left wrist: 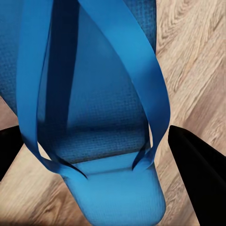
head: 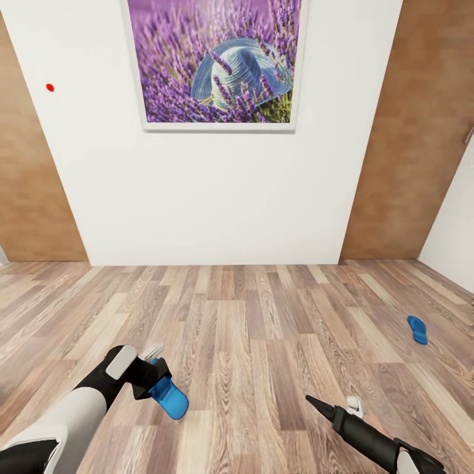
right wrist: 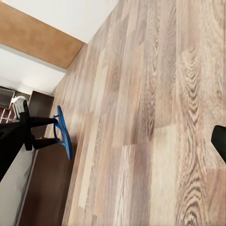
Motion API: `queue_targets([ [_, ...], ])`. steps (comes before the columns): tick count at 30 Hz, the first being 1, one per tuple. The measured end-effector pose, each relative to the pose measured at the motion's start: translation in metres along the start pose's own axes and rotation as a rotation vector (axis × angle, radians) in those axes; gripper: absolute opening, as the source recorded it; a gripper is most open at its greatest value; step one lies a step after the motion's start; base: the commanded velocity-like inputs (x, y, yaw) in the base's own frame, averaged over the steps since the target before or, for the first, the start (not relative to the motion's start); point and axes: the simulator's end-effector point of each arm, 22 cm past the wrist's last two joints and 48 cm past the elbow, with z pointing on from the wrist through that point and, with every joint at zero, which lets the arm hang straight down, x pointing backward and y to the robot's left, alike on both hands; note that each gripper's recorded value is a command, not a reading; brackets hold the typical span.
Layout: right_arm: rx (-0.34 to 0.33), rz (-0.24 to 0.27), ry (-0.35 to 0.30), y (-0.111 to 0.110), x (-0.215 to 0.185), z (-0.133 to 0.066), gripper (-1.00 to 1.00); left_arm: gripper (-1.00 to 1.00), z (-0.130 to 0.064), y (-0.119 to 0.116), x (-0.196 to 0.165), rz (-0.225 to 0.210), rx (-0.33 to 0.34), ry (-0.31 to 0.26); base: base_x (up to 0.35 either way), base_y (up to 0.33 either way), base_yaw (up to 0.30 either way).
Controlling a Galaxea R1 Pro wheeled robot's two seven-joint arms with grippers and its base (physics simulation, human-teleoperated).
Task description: In the bedroom, move the book from the bed onto either nightstand, and place the two sandals side by side next to the bed.
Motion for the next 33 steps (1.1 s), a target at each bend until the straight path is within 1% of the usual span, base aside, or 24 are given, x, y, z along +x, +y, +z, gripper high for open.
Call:
queue_targets([
  [13, -0.002, 0.001, -0.001, 0.0005, -0.0001, 0.0, 1.0, -1.0, -0.0001, 0.0, 0.0, 0.0, 0.0, 0.0, 0.023, 0.0, -0.21],
  [29, -0.003, 0.003, -0.004, 0.0007, -0.0008, -0.0004, 1.0, -1.0, -0.0003, 0.0001, 0.0, 0.0, 0.0, 0.0, 0.13, 0.0, -0.024],
  [33, -0.004, 0.003, -0.004, 0.0008, -0.0009, -0.0004, 1.0, -1.0, -0.0002, 0.0001, 0.0, 0.0, 0.0, 0.0, 0.169, 0.0, -0.115],
])
